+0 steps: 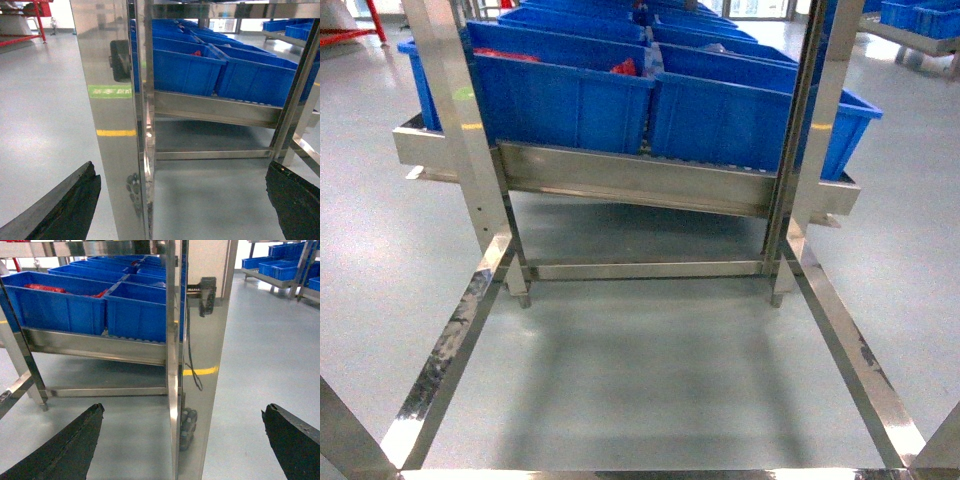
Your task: Pick capacitor and pack into box
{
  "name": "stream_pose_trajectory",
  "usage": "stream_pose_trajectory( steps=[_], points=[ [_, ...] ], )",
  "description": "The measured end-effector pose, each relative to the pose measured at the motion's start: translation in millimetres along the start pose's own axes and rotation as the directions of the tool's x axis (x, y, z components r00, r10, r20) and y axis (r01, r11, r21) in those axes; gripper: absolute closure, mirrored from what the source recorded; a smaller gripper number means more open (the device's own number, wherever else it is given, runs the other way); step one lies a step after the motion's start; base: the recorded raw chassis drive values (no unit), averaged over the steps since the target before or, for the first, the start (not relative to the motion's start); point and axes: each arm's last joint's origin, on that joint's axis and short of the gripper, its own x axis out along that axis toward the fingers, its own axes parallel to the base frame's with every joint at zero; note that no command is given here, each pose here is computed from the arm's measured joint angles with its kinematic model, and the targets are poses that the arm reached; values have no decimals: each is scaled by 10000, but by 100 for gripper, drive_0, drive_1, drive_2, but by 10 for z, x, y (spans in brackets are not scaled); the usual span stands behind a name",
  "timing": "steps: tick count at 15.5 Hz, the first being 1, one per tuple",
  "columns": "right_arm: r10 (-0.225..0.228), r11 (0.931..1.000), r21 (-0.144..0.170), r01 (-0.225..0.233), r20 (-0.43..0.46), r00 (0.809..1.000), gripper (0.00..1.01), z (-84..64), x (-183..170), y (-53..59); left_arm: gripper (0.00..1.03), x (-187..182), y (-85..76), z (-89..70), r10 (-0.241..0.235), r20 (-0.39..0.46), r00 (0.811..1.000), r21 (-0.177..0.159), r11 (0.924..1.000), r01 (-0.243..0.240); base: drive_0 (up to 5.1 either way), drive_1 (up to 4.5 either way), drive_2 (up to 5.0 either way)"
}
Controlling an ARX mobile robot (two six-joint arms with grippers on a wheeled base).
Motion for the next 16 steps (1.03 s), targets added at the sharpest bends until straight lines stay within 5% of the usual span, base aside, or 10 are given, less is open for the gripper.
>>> stream_pose_trajectory(
  steps=[16],
  points=[
    [0,10000,0,0,-11,10000,3,-1,0,0,5,0,0,0,0,-4,10000,0,10000,0,0,0,0]
  ],
)
